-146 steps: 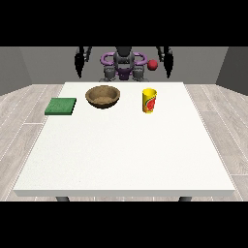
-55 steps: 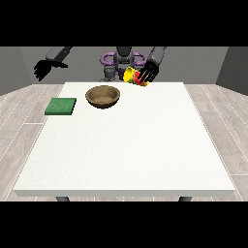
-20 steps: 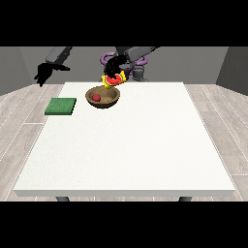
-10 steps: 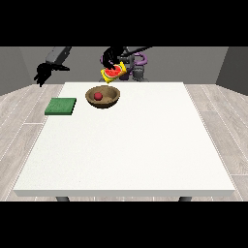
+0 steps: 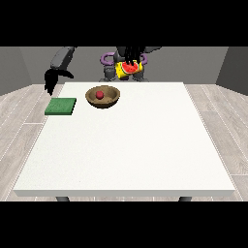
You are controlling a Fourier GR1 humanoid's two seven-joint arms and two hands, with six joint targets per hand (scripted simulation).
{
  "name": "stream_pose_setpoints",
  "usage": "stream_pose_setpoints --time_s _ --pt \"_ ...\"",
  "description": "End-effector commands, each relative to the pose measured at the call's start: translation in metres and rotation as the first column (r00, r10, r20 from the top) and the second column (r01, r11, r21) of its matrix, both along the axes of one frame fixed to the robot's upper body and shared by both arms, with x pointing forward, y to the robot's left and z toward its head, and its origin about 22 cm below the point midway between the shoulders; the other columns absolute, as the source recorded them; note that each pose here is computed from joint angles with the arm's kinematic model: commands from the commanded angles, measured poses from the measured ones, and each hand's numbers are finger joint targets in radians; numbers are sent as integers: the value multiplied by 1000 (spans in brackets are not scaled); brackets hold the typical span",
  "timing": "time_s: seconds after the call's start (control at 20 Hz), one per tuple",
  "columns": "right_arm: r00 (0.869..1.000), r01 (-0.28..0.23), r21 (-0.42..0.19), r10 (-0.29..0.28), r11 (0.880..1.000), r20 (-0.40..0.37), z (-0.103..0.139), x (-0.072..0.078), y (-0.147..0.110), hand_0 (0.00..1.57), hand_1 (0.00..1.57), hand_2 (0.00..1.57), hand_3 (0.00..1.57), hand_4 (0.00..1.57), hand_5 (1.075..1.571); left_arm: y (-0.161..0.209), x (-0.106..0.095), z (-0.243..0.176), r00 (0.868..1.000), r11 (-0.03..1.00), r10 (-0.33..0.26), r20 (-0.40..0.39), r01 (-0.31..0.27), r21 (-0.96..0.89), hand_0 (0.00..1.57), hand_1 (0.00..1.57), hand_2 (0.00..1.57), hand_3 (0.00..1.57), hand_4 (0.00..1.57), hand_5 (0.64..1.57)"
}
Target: Pick the cup and pour the ball into the bowl, then pick the bowl and place it on the pad
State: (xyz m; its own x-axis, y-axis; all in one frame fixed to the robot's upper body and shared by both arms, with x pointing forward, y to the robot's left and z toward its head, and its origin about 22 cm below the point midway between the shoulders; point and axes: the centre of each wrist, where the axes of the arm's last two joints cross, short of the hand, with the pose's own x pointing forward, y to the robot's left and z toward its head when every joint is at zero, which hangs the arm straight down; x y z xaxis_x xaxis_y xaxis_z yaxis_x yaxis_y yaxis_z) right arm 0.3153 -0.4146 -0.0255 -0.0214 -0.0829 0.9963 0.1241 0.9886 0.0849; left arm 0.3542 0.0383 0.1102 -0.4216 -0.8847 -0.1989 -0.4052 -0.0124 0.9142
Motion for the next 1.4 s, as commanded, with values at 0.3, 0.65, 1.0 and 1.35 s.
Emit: stream_pose_setpoints --time_s 0.3,0.65,1.0,1.35 --pt "998 18 44 -21 999 53 -12 5 32 0 0 0 0 225 1565 90 19 -4 979 724 -43 -199 -107 -682 1244 1244 1571 1243 907 1546" --pt "986 -98 65 88 993 143 6 33 75 0 0 0 0 393 1570 122 27 -19 971 425 -182 -156 -65 -903 287 287 0 0 832 1559" --pt "983 -185 36 185 982 -1 -25 16 118 0 0 0 0 185 1544 142 15 -80 931 297 -226 -286 -214 -931 0 0 0 0 0 1520" --pt "982 -185 51 186 981 -15 -25 20 136 0 0 0 0 82 1543 180 24 -82 937 275 -244 -251 -181 -944 0 0 0 0 0 1533"
